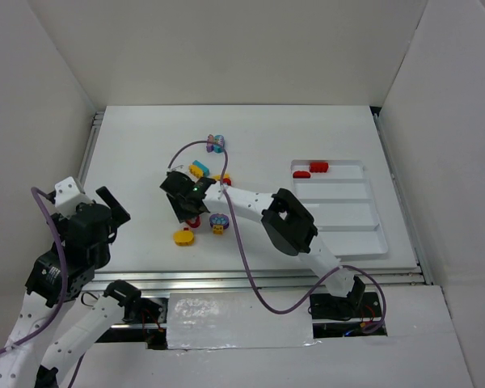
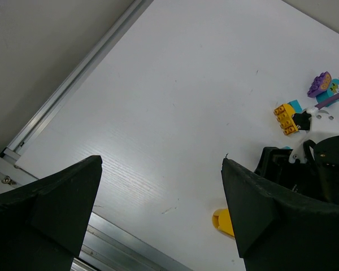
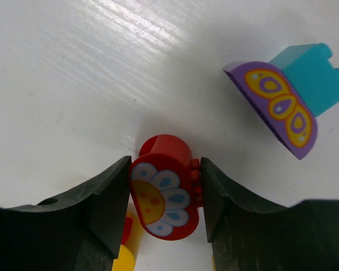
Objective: Sort the legos into containers by color
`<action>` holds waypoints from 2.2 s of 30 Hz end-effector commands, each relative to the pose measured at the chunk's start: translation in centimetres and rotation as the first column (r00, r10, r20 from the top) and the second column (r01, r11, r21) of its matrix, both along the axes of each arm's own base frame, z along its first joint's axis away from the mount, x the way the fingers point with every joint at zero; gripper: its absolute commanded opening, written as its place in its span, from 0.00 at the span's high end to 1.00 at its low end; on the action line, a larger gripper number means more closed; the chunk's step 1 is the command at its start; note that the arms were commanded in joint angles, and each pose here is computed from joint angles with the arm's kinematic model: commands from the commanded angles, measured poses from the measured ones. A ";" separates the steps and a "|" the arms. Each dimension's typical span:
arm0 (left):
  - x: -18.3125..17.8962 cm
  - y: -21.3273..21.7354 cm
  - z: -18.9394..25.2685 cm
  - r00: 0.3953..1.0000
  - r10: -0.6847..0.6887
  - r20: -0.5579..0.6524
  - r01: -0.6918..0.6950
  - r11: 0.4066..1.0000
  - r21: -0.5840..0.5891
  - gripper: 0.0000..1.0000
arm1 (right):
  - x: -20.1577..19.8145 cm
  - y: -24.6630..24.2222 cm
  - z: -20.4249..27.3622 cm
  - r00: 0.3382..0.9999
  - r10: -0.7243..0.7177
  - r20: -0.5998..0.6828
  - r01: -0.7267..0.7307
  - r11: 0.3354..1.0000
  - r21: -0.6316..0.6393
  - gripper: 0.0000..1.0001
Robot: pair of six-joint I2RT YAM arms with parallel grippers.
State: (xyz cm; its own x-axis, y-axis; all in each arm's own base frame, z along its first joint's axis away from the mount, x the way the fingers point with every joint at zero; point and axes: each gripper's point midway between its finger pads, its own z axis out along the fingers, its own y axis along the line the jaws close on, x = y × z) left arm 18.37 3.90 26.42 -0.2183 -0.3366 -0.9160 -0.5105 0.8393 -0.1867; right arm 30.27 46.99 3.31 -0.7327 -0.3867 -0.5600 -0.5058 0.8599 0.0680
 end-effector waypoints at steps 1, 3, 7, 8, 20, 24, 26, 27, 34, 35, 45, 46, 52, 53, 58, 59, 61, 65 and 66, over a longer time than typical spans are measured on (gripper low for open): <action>0.4 -0.1 0.5 1.000 -0.005 0.013 0.005 1.000 0.010 0.00 | 1.5 -0.2 5.9 0.993 -0.038 0.115 0.031 0.998 0.060 0.94; 0.4 -0.1 0.5 1.000 -0.005 0.020 0.005 1.000 0.006 0.00 | 1.8 -1.0 8.7 0.988 -0.062 0.142 0.048 0.994 0.095 0.95; 0.4 -0.1 0.5 1.000 -0.009 0.022 0.009 1.000 0.007 0.00 | 4.7 -6.8 15.8 0.955 -0.223 0.193 0.177 0.957 0.231 0.96; 0.5 -0.1 0.5 1.000 -0.011 0.021 0.011 1.000 0.007 0.00 | 5.6 -8.7 16.3 0.946 -0.266 0.185 0.218 0.945 0.246 0.96; 1.1 -0.9 0.1 0.998 -0.058 0.006 0.058 0.998 0.007 0.00 | 16.4 -46.6 9.1 0.368 -0.929 -0.026 0.923 0.361 0.134 0.99; 1.2 -1.1 0.1 0.997 -0.071 0.005 0.071 0.997 0.005 0.00 | 16.9 -50.9 7.7 0.268 -0.962 -0.049 0.957 0.260 0.128 0.97; 1.4 -1.4 0.0 0.996 -0.086 0.001 0.086 0.996 0.005 0.00 | 17.3 -51.8 7.6 0.256 -0.965 -0.052 0.960 0.248 0.131 0.95; 1.5 -1.4 -0.1 0.996 -0.088 -0.003 0.089 0.996 0.008 0.00 | 17.1 -52.0 6.9 0.244 -0.968 -0.053 0.966 0.238 0.102 0.95; 1.6 -1.6 -0.1 0.995 -0.097 -0.006 0.097 0.995 0.009 0.01 | 16.7 -52.6 6.3 0.223 -0.974 -0.042 0.971 0.218 0.098 0.75; 1.6 -1.6 0.0 0.995 -0.099 -0.001 0.099 0.995 0.007 0.01 | 16.7 -52.6 6.2 0.226 -0.973 -0.041 0.970 0.222 0.095 0.68; 1.8 -1.9 -0.1 0.993 -0.116 -0.005 0.116 0.993 0.008 0.01 | 16.6 -52.9 8.4 0.219 -0.976 -0.008 0.970 0.217 0.112 0.14; 1.8 -1.9 -0.1 0.993 -0.116 -0.005 0.116 0.993 0.008 0.00 | 16.3 -52.0 8.5 0.263 -0.965 -0.005 0.959 0.260 0.109 0.14; 1.8 -1.6 -0.3 0.995 -0.096 -0.018 0.096 0.995 0.012 0.00 | 12.6 -36.8 14.6 0.626 -0.773 0.098 0.753 0.633 0.182 0.13; 1.8 -1.6 -0.3 0.995 -0.098 -0.019 0.098 0.995 0.012 0.00 | 11.5 -34.5 15.5 0.676 -0.729 0.109 0.703 0.682 0.204 0.13; 2.1 -1.9 -0.5 0.993 -0.113 -0.026 0.114 0.993 0.013 0.01 | 4.5 -21.2 12.4 0.918 -0.394 0.050 0.378 0.906 0.190 0.01; 2.1 -1.9 -0.4 0.993 -0.113 -0.025 0.114 0.993 0.012 0.01 | 3.5 -21.0 11.6 0.900 -0.435 0.031 0.425 0.892 0.153 0.01; 2.1 -1.9 -0.5 0.993 -0.111 -0.027 0.111 0.994 0.014 0.00 | 1.6 -18.8 11.4 0.846 -0.531 0.044 0.517 0.838 0.175 0.01; 2.1 -1.8 -0.6 0.994 -0.103 -0.032 0.104 0.994 0.014 0.01 | -1.9 -14.5 8.9 0.833 -0.552 0.028 0.536 0.820 0.202 0.04; 2.1 -1.8 -0.6 0.994 -0.106 -0.032 0.106 0.994 0.015 0.00 | -2.1 -13.6 8.7 0.831 -0.557 0.008 0.544 0.814 0.204 0.05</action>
